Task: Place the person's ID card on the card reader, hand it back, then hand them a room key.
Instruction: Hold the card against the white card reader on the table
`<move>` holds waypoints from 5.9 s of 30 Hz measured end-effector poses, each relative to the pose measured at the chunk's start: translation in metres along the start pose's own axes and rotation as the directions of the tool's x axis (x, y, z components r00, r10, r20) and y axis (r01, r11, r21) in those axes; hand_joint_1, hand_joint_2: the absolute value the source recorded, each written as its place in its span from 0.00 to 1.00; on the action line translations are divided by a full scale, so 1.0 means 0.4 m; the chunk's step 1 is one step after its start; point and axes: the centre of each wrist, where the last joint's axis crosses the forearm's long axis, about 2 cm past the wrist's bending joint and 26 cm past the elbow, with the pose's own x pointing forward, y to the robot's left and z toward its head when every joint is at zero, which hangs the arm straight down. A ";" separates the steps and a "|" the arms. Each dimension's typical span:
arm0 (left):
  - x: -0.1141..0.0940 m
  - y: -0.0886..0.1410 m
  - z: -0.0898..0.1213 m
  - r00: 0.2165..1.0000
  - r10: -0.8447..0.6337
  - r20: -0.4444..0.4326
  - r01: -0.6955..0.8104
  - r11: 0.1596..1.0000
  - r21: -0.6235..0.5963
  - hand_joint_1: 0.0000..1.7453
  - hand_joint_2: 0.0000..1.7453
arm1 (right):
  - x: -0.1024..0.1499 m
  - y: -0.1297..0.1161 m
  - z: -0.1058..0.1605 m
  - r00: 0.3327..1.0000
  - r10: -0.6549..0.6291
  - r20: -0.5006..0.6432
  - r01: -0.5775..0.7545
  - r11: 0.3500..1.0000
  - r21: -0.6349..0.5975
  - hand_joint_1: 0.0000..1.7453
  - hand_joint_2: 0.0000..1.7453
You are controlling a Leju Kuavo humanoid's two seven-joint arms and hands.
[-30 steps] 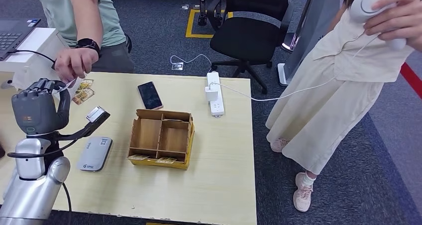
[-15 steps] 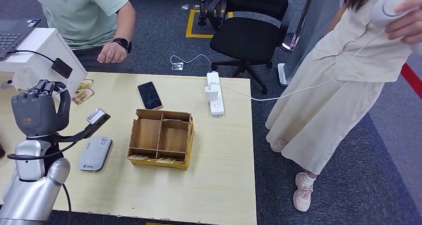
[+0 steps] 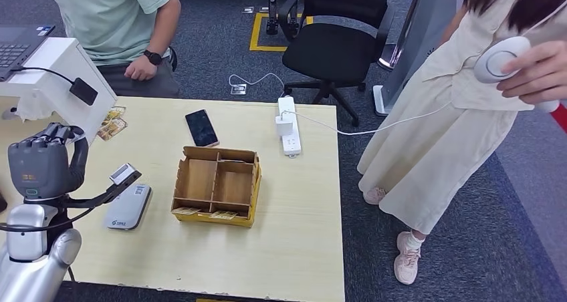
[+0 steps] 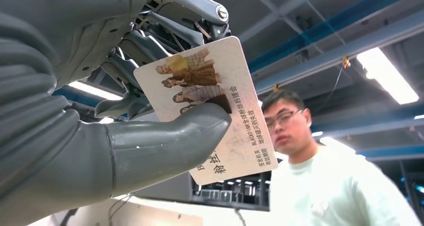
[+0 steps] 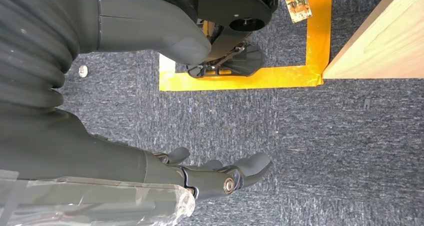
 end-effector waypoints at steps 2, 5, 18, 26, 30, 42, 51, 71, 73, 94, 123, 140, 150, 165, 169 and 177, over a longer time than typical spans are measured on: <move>-0.004 -0.001 0.009 1.000 -0.006 -0.004 0.006 1.000 -0.011 1.00 1.00 | 0.000 0.000 0.000 1.000 0.000 0.000 0.000 1.000 0.000 0.00 1.00; -0.009 -0.004 0.016 1.000 -0.019 -0.008 0.019 0.999 -0.027 1.00 1.00 | 0.001 0.000 0.000 1.000 0.000 0.000 0.000 1.000 0.000 0.00 1.00; -0.018 -0.029 0.029 0.858 0.437 -0.271 -0.480 0.870 -0.116 1.00 1.00 | -0.001 -0.002 0.000 1.000 -0.012 -0.005 0.012 1.000 -0.009 0.00 1.00; -0.035 -0.009 0.025 0.936 0.304 -0.176 -0.319 0.945 -0.064 1.00 1.00 | -0.001 -0.002 0.000 1.000 0.001 -0.002 -0.001 1.000 -0.003 0.00 1.00; -0.040 0.001 0.030 0.980 0.166 -0.112 -0.170 0.985 -0.033 1.00 1.00 | -0.001 -0.002 0.000 1.000 0.007 -0.001 -0.007 1.000 0.000 0.00 1.00; -0.110 0.056 0.041 0.906 -0.398 0.142 0.392 0.917 0.074 1.00 1.00 | -0.002 0.001 0.001 1.000 0.011 0.000 -0.011 1.000 0.022 0.00 1.00; -0.164 0.097 0.033 0.868 -0.464 0.177 0.454 0.886 0.097 1.00 1.00 | 0.001 0.001 -0.001 1.000 0.012 0.003 -0.012 1.000 0.023 0.00 1.00; -0.125 0.075 0.034 0.924 -0.359 0.128 0.353 0.933 0.073 1.00 1.00 | 0.000 0.001 0.000 1.000 0.007 0.000 -0.007 1.000 0.019 0.00 1.00; -0.124 0.074 0.029 0.953 -0.285 0.107 0.282 0.959 0.037 1.00 1.00 | 0.000 0.001 0.000 1.000 0.005 0.000 -0.005 1.000 0.018 0.00 1.00; -0.061 0.028 0.021 0.554 0.696 -0.457 -0.824 0.538 -0.179 1.00 1.00 | -0.007 0.003 0.005 1.000 -0.023 -0.019 0.023 1.000 0.001 0.00 1.00; -0.126 0.039 0.038 0.421 0.602 -0.679 -0.906 0.321 -0.276 1.00 1.00 | -0.005 0.002 0.003 1.000 -0.006 -0.013 0.006 1.000 0.014 0.00 1.00; -0.180 0.046 0.078 0.527 0.446 -0.724 -0.850 0.295 -0.437 1.00 1.00 | 0.005 0.003 -0.002 1.000 0.006 -0.006 -0.006 0.999 0.035 0.00 1.00; -0.171 0.040 0.098 0.502 0.447 -0.740 -0.864 0.228 -0.449 1.00 1.00 | 0.013 0.002 -0.006 1.000 0.015 0.004 -0.015 0.999 0.038 0.00 1.00; -0.100 0.002 0.115 0.491 0.467 -0.735 -0.864 0.152 -0.480 1.00 1.00 | 0.037 0.005 -0.017 1.000 0.023 0.022 -0.024 0.999 0.049 0.00 1.00; -0.084 -0.012 0.111 0.500 0.463 -0.731 -0.859 0.162 -0.485 1.00 1.00 | 0.039 0.005 -0.018 1.000 0.023 0.021 -0.024 0.998 0.051 0.00 1.00; -0.057 -0.044 0.096 0.522 0.449 -0.725 -0.848 0.182 -0.497 1.00 1.00 | 0.043 0.008 -0.019 1.000 0.024 0.018 -0.025 0.998 0.054 0.00 1.00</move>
